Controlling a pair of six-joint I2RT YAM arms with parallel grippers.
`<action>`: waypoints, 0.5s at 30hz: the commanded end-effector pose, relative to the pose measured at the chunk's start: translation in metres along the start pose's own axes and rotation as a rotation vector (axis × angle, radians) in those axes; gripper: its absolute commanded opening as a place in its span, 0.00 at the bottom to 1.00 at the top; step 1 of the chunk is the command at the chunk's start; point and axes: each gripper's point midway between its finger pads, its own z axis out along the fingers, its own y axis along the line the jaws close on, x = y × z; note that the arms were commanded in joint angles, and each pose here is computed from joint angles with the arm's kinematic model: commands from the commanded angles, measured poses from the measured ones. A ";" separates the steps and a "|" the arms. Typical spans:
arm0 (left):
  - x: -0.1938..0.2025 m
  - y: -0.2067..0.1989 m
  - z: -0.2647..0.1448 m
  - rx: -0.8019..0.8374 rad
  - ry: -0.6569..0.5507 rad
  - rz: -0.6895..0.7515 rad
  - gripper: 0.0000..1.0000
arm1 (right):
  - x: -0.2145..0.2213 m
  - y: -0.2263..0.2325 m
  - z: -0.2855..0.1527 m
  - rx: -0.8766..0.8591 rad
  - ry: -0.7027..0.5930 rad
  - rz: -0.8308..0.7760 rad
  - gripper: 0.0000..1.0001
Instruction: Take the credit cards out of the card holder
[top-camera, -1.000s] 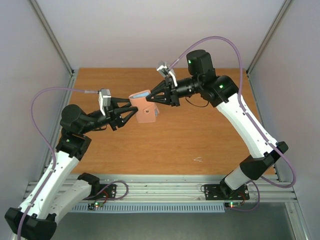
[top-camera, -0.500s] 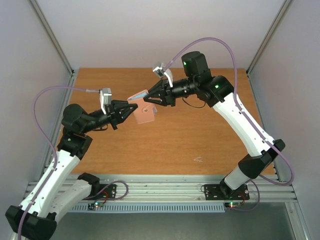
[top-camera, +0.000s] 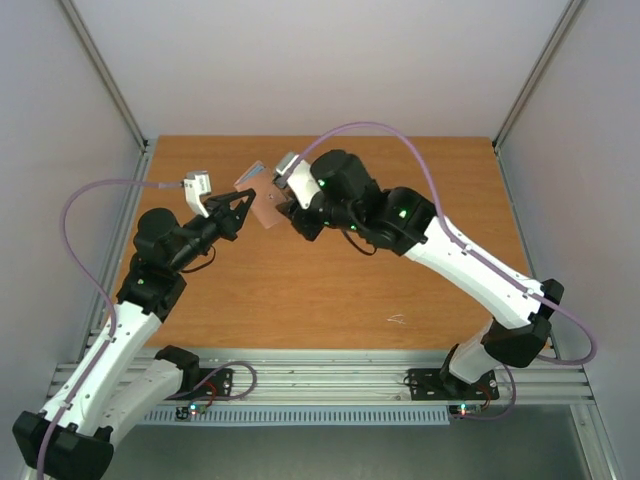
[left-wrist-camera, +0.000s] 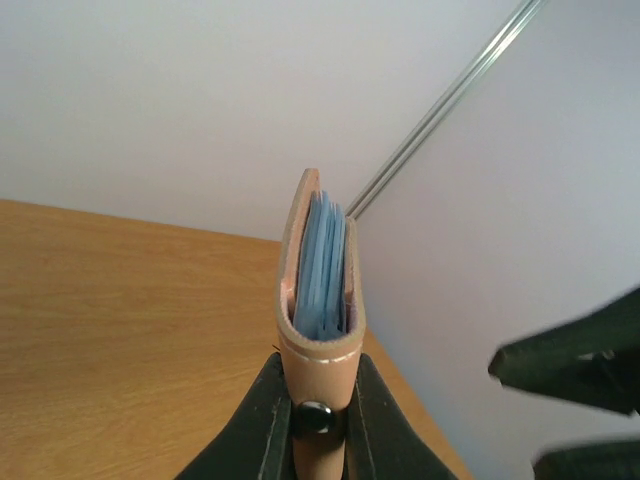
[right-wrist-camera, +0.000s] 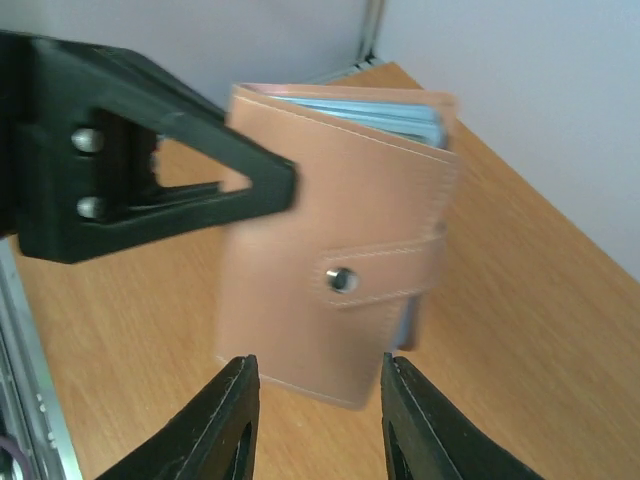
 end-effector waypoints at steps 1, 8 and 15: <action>-0.020 -0.010 -0.001 0.029 -0.080 -0.014 0.00 | -0.011 0.010 0.018 0.049 -0.022 -0.088 0.33; -0.020 -0.010 -0.003 0.024 -0.081 -0.017 0.00 | -0.009 0.014 0.047 0.058 0.052 -0.127 0.31; -0.020 -0.012 -0.002 0.035 -0.080 -0.010 0.00 | -0.010 0.001 0.055 0.139 0.057 -0.142 0.22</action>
